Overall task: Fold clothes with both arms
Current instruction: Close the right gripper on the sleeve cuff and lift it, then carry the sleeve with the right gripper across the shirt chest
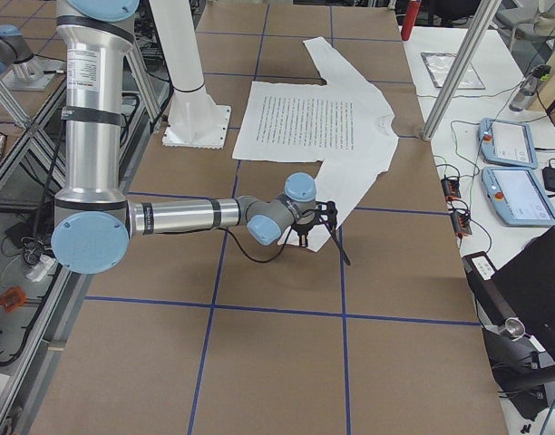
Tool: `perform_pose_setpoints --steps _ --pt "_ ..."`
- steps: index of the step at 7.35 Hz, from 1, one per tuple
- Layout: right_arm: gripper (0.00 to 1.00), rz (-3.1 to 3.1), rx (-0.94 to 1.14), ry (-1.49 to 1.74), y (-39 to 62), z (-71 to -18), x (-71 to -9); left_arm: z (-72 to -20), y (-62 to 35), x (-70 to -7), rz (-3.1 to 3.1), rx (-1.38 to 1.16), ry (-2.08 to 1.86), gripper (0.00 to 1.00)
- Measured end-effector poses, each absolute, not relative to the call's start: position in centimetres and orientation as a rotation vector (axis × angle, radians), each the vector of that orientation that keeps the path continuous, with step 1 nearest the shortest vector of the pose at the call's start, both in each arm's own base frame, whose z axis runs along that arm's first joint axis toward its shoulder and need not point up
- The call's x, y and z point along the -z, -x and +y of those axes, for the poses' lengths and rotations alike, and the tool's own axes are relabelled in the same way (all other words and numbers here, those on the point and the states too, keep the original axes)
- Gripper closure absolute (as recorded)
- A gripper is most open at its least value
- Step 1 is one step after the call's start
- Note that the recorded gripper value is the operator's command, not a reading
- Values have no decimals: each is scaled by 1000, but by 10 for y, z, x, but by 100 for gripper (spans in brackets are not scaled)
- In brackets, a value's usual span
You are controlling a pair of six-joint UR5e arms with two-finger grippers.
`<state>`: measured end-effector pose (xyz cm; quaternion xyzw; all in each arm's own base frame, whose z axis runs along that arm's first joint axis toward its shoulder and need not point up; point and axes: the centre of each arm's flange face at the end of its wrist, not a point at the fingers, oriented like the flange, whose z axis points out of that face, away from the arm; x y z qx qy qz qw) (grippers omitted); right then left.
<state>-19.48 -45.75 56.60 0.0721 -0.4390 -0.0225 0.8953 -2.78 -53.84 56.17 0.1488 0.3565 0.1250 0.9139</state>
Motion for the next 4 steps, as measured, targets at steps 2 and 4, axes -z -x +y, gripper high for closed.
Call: perform_pose_setpoints --steps 2,4 --pt "100 -1021 86 -196 219 -490 -489 -538 28 -564 734 -256 -302 0" --pt "100 -1143 59 -197 262 -540 -369 -538 28 -568 734 -253 -295 0"
